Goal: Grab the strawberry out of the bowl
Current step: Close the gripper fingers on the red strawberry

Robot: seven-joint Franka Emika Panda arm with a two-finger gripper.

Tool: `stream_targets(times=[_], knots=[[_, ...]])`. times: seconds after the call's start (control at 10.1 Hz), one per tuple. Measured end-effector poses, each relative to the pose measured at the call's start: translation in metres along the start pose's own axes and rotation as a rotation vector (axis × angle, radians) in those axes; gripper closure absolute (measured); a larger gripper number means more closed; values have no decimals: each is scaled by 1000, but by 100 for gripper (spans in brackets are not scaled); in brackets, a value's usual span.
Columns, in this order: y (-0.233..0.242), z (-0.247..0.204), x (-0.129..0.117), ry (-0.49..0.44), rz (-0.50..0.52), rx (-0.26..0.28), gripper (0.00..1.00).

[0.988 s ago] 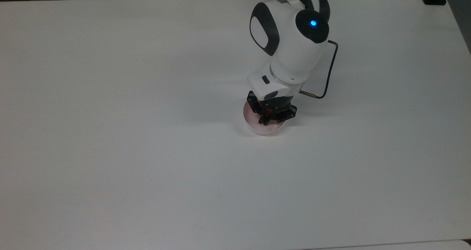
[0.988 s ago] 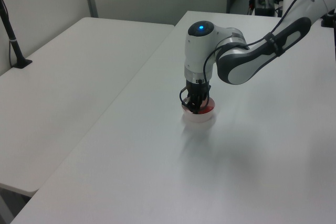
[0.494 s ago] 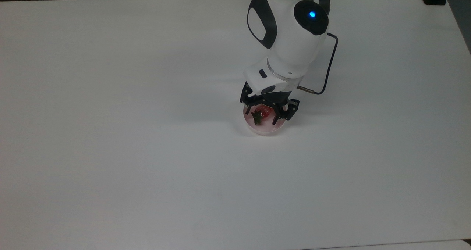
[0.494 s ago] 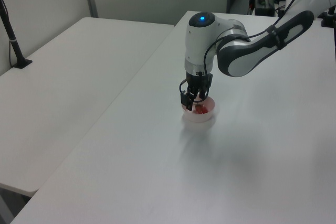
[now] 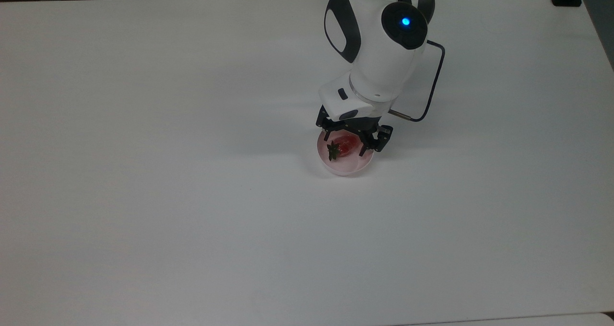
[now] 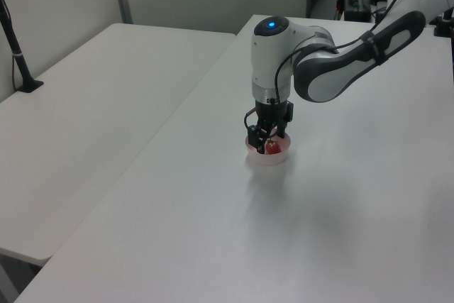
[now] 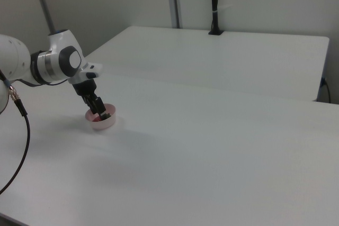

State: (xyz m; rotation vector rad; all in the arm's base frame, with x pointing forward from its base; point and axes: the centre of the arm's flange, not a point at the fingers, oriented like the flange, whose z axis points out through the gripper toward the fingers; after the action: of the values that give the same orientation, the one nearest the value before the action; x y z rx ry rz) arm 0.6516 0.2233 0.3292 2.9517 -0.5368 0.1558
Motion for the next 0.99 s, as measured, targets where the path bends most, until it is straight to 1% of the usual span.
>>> stream_targets(times=[0.2, 0.3, 0.4, 0.49, 0.59, 0.69, 0.79, 0.99], knots=[[-6, 5, -6, -11, 1, 0, 19], [-8, 7, -8, -15, -1, 0, 29], [-9, 8, -9, -16, -2, 0, 31], [-9, 8, -9, -17, -2, -1, 52], [-9, 8, -9, -17, -1, -1, 53], [-9, 8, -9, -16, -1, 0, 58], [-9, 7, -8, -15, 1, 1, 61], [-7, 6, -6, -13, 4, 2, 61]])
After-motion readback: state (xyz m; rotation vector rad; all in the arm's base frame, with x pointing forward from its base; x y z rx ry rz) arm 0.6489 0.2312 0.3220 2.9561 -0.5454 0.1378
